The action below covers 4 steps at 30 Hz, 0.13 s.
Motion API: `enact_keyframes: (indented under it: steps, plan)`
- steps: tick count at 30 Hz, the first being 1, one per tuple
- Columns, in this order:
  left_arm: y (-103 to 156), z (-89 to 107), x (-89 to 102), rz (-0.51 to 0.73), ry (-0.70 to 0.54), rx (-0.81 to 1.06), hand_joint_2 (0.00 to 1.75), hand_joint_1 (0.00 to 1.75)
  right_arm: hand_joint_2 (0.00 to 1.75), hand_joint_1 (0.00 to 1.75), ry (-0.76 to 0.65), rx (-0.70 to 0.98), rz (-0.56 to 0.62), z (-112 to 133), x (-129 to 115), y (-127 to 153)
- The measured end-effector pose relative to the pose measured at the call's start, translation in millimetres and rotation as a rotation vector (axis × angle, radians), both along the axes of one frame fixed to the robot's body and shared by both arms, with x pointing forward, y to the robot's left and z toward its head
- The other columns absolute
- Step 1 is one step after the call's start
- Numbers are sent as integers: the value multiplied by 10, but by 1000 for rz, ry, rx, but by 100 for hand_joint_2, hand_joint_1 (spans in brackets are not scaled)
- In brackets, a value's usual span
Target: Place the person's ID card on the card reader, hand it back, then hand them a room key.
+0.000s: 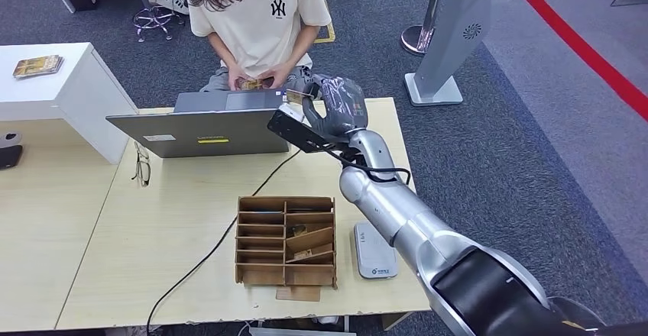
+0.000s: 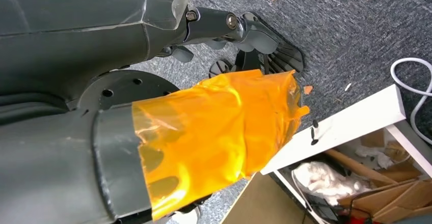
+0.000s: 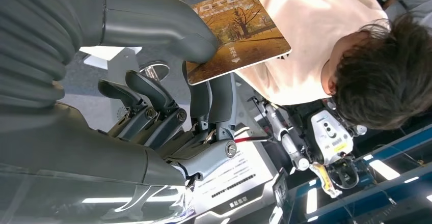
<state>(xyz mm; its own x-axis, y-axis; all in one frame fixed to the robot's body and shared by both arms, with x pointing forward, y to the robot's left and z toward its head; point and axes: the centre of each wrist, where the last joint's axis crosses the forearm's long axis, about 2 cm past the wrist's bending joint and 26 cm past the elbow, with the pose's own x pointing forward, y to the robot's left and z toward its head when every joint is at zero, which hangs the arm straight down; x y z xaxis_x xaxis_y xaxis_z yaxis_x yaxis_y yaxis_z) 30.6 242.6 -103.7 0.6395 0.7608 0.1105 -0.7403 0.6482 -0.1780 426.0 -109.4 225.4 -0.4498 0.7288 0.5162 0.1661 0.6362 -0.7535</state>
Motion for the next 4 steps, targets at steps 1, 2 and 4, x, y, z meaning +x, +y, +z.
enact_keyframes:
  steps: [1, 2, 4]
  plan:
    - [-1, 0, 1, -1, 1, 4, 0, 0, 175, 175, -2, -5, -3, -5, 0, -2]
    - [-2, 0, 3, -2, 2, 7, 0, 0, 175, 175, -3, -10, -6, -9, 0, -3]
    - [-3, 0, 7, -3, 2, 11, 0, 0, 175, 175, -6, -17, -10, -14, -1, -5]
